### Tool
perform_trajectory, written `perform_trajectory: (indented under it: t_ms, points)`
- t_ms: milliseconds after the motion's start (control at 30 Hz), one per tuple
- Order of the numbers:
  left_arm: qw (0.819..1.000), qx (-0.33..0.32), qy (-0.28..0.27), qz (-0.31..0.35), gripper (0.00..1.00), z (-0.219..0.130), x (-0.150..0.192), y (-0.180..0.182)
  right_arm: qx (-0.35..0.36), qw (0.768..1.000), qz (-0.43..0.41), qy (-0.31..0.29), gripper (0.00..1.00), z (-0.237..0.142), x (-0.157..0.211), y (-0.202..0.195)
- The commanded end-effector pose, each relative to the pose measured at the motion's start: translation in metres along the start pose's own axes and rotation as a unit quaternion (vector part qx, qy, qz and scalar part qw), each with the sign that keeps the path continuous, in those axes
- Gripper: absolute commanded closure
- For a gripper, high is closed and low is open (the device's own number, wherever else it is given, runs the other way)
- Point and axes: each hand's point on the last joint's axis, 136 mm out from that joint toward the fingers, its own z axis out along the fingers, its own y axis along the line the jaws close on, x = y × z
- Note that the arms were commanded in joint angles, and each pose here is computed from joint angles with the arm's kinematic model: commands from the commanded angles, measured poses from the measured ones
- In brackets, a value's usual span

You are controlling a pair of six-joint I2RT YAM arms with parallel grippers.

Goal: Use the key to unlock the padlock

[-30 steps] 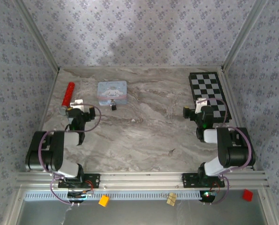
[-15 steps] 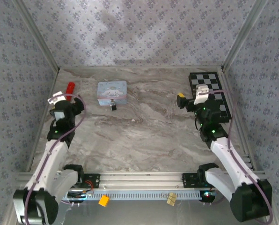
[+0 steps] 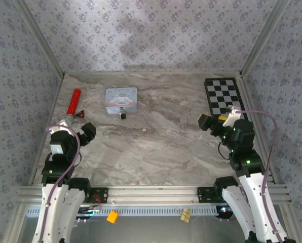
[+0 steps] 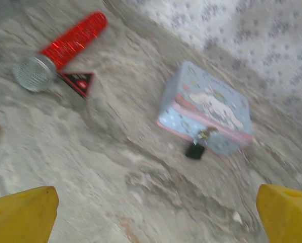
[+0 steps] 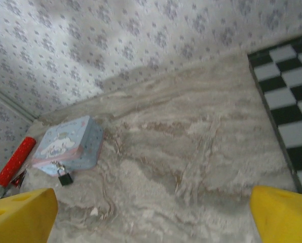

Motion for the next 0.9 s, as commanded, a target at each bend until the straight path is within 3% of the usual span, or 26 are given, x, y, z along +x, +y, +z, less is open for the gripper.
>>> perform_trajectory:
  t_ms: [0,300,867]
  points:
    - [0.995,0.068,0.072,-0.015,0.00,0.012,0.028,-0.021,0.022,0.995,0.049,0.088,0.01,0.005,0.039,-0.009]
    - [0.989,0.096,0.110,-0.009,0.00,0.022,0.059,-0.028,0.093,0.983,0.014,0.156,0.01,0.017,0.071,-0.006]
    - [0.972,0.128,0.172,0.095,0.00,0.029,0.107,-0.047,0.168,0.952,-0.075,0.244,0.03,0.035,0.129,0.045]
